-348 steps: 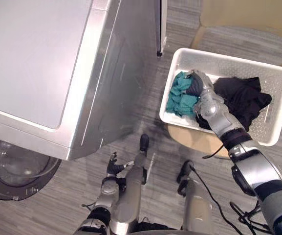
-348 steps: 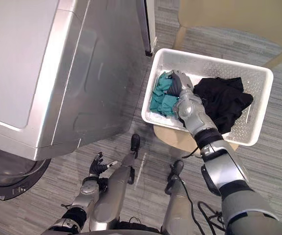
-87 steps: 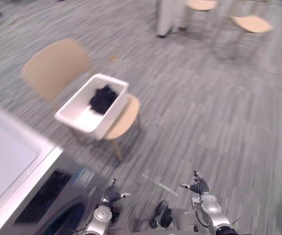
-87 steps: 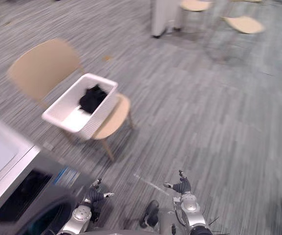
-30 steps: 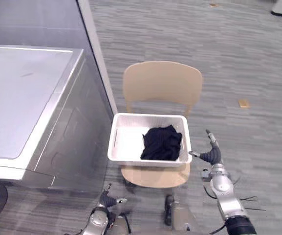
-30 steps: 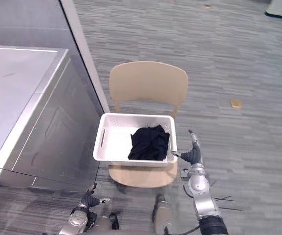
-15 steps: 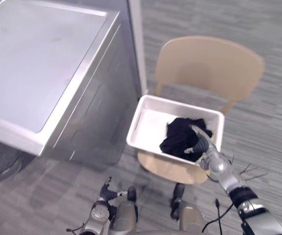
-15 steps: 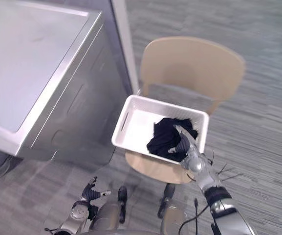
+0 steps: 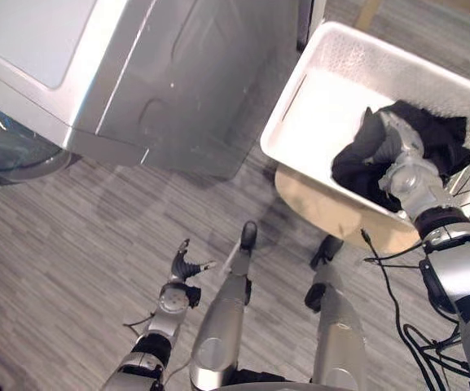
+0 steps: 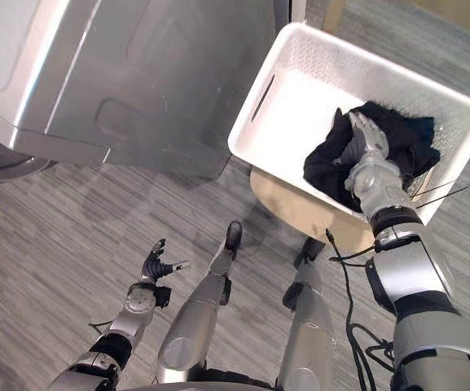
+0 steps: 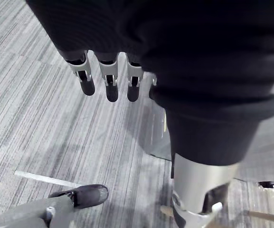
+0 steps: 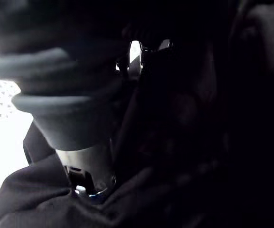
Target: Pick up the laundry basket with both hands and put the clothes into the washing machine.
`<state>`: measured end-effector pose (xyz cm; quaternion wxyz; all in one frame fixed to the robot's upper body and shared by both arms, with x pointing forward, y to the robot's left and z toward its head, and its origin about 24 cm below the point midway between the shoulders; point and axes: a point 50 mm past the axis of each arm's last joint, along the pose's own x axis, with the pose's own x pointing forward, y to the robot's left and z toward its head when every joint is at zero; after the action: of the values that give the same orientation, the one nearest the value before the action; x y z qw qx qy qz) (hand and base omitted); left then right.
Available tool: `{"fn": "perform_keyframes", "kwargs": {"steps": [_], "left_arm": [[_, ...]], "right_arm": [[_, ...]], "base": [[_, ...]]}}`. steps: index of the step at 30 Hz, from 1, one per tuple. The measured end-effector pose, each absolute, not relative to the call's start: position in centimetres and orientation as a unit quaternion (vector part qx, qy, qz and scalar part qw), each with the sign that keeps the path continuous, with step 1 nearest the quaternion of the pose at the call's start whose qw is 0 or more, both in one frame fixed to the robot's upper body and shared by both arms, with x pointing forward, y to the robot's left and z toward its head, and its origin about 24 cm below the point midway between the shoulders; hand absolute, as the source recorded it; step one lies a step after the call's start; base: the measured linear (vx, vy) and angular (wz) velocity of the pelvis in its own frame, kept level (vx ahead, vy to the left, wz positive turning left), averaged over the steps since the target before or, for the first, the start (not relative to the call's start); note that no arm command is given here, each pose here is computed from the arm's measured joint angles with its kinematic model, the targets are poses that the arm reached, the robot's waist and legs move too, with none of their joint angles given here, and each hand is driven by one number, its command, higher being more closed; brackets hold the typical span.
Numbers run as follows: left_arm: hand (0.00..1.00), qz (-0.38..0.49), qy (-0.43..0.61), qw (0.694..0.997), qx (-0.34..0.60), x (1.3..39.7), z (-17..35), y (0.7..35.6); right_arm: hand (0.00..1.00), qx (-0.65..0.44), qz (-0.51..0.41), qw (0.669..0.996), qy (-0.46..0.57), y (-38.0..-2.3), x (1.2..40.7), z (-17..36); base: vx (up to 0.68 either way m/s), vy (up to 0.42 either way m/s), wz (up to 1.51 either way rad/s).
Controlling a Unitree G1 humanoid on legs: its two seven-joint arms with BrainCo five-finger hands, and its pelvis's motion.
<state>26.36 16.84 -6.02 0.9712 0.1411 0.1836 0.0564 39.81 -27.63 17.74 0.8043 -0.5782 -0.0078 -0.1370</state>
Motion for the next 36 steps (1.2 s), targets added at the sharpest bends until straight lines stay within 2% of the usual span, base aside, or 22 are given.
{"fn": "perform_keyframes", "kwargs": {"steps": [7, 13, 17, 19, 21, 28, 33, 36], "left_arm": [[0.0, 0.041, 0.172, 0.978, 0.11, 26.8, -5.6, 14.4], [0.0, 0.03, 0.171, 0.979, 0.11, 26.8, -5.6, 13.9], [0.0, 0.036, 0.173, 0.978, 0.114, 26.8, -5.6, 14.4], [0.0, 0.041, 0.176, 0.976, 0.119, 26.6, -5.8, 15.0], [0.0, 0.048, 0.187, 0.973, 0.127, 26.0, -6.3, 15.8], [0.0, 0.07, 0.278, 0.948, 0.137, 20.6, -10.0, 17.7], [0.0, 0.08, 0.297, 0.943, 0.124, 19.3, -10.7, 17.7], [0.0, 0.09, 0.29, 0.946, 0.112, 18.4, -10.5, 17.6]], "right_arm": [[1.0, -0.596, -0.133, 0.791, -0.033, -26.5, 40.4, 19.8], [1.0, -0.563, -0.124, 0.816, -0.051, -25.1, 40.7, 19.8], [1.0, -0.527, -0.118, 0.831, -0.134, -22.5, 40.4, 21.8], [1.0, -0.486, -0.121, 0.839, -0.213, -20.7, 39.5, 24.1], [1.0, -0.451, -0.108, 0.852, -0.245, -19.3, 38.9, 23.8], [1.0, -0.196, -0.031, 0.954, -0.224, -14.9, 33.8, 14.9], [1.0, -0.023, -0.009, 0.978, -0.208, -13.1, 31.0, 12.5], [1.0, 0.082, -0.008, 0.973, -0.215, -12.3, 29.6, 12.5]], "base": [[-0.04, -0.028, -0.06], [0.02, -0.05, -0.1], [0.01, -0.026, 0.02], [-0.04, -0.022, -0.07], [-0.01, -0.027, -0.16], [0.11, -0.006, -0.08], [0.09, 0.026, -0.1], [0.03, 0.021, -0.2]]}}
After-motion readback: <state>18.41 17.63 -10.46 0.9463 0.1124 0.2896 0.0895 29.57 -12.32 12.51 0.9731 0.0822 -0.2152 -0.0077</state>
